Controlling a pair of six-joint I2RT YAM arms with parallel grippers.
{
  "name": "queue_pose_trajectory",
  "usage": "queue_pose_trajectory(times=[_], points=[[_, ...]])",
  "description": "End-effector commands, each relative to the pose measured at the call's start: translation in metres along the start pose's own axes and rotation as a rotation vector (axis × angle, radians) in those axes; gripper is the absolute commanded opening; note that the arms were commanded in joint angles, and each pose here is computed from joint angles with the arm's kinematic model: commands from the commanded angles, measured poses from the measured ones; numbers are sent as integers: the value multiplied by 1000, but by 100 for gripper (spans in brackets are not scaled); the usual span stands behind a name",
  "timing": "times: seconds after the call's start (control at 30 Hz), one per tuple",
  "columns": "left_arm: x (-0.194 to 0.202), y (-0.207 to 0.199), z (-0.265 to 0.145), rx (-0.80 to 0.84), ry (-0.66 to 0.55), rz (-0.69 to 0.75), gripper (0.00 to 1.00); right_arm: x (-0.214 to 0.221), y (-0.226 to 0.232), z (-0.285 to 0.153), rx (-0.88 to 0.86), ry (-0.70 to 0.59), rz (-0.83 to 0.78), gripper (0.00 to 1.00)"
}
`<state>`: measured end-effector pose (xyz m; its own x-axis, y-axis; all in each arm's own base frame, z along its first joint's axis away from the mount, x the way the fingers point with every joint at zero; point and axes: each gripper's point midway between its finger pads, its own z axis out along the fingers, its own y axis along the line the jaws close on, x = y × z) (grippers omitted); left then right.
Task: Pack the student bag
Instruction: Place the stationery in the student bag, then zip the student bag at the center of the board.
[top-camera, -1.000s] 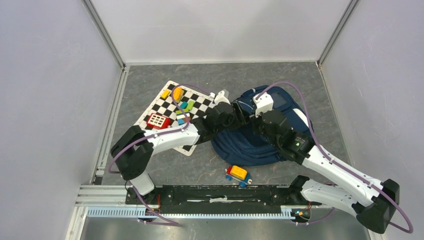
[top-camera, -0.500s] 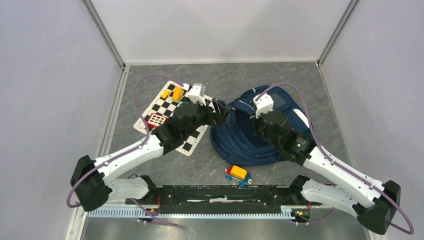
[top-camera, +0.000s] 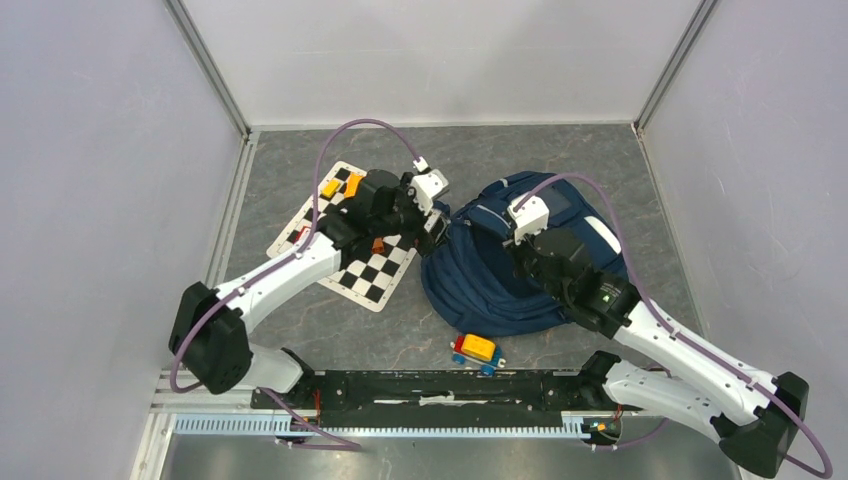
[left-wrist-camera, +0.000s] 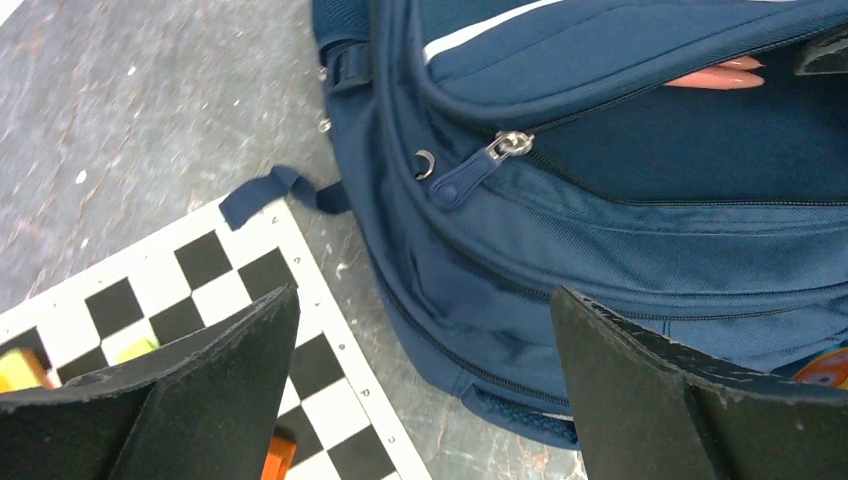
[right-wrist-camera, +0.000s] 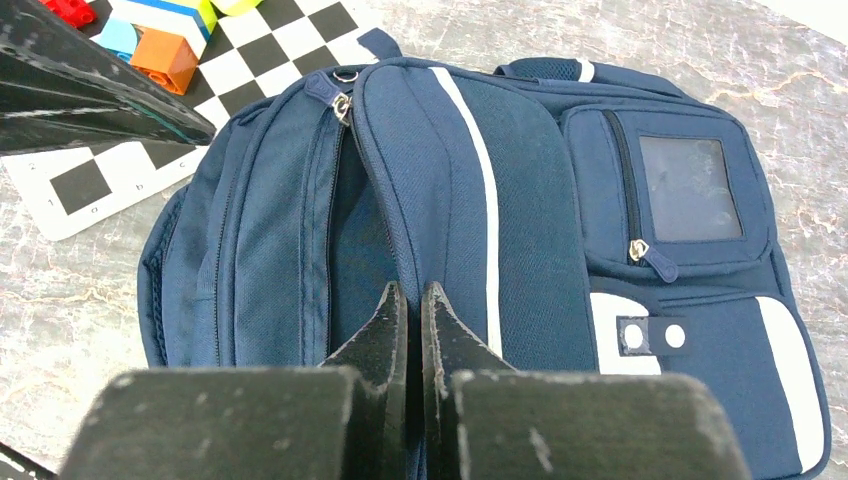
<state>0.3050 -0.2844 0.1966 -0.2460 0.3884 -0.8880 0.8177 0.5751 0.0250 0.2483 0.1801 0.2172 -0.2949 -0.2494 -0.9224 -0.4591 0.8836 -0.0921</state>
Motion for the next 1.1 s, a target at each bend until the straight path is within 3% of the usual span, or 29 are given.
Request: queue_pose_trajectory(times=[0.0,0.63,0.77,0.93,1.07], points=[[-31,-14,11,146,-66,151,100,-26,4,-8,-35,-104,22,0],[-25,-19,56,256,10,136,76,-18,5,-6,-35,-81,32,0],[-22,-25,62,275,56,61,54,-14,5,-4,-29,-66,32,0],[-11,-43,61,295,101,46,17,-3,4,1,-10,-36,34,0],[-10,-51,49,286,104,37,2,3,5,3,-7,-19,46,0]])
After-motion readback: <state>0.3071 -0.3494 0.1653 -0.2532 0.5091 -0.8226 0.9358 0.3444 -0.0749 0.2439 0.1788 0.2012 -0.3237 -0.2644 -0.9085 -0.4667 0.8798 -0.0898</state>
